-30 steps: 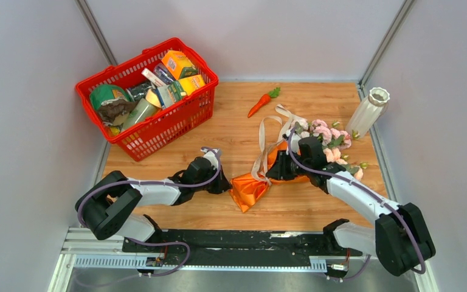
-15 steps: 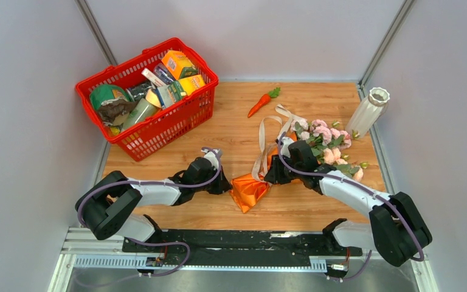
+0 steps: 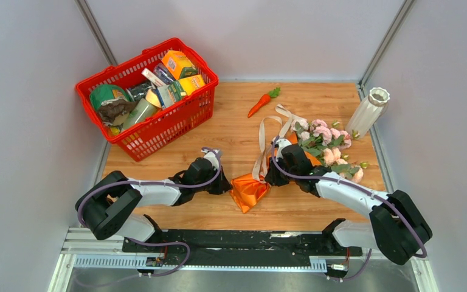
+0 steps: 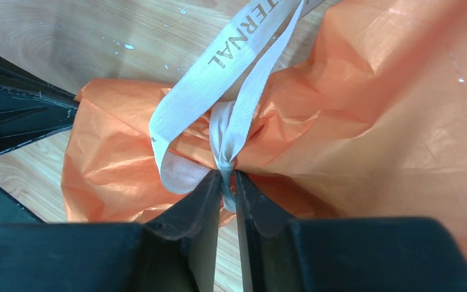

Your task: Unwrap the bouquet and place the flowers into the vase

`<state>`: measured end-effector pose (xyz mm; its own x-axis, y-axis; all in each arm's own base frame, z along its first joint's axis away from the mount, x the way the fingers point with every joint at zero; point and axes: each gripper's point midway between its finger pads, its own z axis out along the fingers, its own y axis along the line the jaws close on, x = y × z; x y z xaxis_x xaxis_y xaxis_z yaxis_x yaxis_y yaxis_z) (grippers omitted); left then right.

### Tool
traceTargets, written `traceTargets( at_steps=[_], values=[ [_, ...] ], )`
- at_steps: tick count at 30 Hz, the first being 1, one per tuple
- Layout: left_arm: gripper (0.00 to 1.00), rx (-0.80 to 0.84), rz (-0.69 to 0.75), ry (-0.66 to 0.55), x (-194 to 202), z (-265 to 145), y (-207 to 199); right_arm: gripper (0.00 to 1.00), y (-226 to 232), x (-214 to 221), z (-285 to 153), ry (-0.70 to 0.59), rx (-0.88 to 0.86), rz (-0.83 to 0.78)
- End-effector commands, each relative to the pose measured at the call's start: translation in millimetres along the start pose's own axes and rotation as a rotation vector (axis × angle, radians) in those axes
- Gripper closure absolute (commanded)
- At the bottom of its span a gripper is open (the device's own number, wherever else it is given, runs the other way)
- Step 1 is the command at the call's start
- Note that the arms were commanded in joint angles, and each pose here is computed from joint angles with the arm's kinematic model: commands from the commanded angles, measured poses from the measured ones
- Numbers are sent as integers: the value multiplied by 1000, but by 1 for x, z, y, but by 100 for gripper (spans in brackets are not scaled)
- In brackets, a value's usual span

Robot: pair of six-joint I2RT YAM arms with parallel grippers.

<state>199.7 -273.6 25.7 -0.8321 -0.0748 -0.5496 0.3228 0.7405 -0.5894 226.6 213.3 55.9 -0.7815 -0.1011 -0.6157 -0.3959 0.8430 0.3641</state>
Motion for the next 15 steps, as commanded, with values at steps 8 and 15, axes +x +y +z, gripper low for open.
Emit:
traceTargets(
  at_steps=[8, 15],
  values=[
    [100, -40, 7, -23, -5, -1, 3, 100, -10, -18, -15, -93, 103, -19],
    [100, -56, -1, -17, 1, -1, 9, 100, -4, -34, -42, -195, 94, 6]
  ],
)
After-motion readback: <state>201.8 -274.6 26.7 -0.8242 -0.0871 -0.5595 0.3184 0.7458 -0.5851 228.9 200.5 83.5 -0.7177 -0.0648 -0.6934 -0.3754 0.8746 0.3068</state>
